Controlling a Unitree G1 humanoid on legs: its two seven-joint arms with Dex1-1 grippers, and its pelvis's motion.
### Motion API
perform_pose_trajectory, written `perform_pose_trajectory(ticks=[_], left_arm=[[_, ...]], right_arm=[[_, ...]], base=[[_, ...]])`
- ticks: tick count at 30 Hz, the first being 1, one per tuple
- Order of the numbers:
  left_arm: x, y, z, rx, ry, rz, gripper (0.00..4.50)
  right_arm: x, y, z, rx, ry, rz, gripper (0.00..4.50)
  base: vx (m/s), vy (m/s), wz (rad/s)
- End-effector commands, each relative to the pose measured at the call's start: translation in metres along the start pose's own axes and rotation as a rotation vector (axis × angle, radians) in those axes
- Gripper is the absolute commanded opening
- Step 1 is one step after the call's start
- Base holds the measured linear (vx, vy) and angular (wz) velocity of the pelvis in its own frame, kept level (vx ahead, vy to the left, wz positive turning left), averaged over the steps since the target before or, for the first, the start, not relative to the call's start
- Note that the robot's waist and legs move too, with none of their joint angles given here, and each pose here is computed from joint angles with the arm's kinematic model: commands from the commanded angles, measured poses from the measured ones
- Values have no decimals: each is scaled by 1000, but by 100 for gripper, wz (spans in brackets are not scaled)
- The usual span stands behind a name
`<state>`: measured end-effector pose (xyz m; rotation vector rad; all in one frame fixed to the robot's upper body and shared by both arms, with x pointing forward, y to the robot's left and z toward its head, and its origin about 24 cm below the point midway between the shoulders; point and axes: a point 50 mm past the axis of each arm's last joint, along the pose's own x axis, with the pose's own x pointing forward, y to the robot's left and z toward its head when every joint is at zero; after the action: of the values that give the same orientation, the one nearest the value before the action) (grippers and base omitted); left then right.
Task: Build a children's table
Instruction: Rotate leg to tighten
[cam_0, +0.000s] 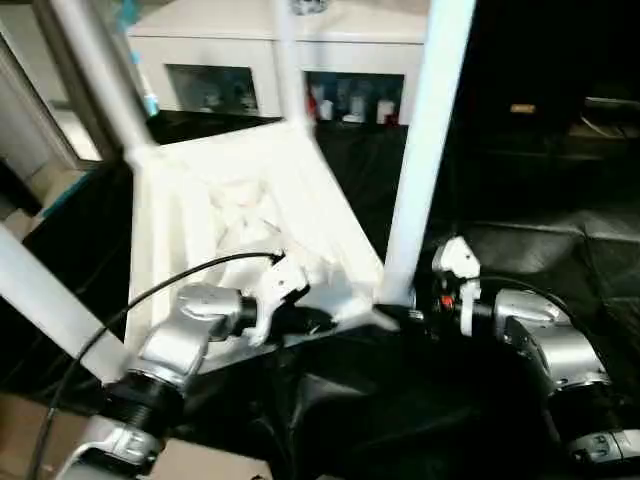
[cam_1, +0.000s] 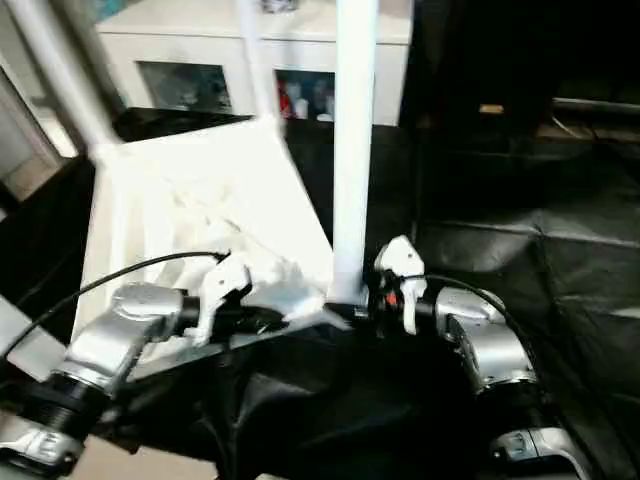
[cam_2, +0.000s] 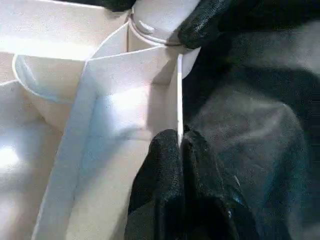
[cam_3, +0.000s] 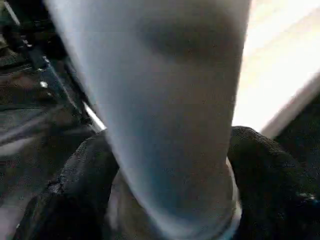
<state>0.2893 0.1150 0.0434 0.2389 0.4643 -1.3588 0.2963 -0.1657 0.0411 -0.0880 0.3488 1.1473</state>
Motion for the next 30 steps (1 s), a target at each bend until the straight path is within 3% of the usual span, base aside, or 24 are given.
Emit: perform_pose_trajectory(ticks=[1, 6, 11, 13, 16, 21, 22, 24, 30], left_arm=[[11, -6, 8, 38, -1, -100, 0], [8, 3, 12, 38, -17, -25, 0], [12, 5, 13, 20, -34, 58, 0], [18, 10, 16, 0, -54, 169, 0], [28, 14, 21, -25, -93, 268, 0], [48, 3, 31, -72, -177, 281, 0], [50, 0, 32, -71, -181, 274, 0], [55, -6, 33, -51, -186, 222, 0], [51, -5, 32, -4, -171, 176, 0]], right_arm=[[9, 8, -12, 57, 53, 60, 334], [14, 13, -16, 79, 53, 86, 299], [26, 11, -23, 104, 37, -62, 260], [35, 4, -29, 154, 30, -255, 258], [45, 3, -34, 225, 18, -379, 254], [65, 19, -30, 228, -33, -354, 253], [67, 22, -28, 230, -49, -336, 288], [64, 20, -25, 188, -53, -328, 323], [31, 8, -18, 110, -71, -267, 325]], base=[[0, 0, 0], [0, 0, 0], [0, 0, 0], [0, 0, 0], [0, 0, 0], [0, 0, 0], [0, 0, 0], [0, 0, 0], [0, 0, 0]])
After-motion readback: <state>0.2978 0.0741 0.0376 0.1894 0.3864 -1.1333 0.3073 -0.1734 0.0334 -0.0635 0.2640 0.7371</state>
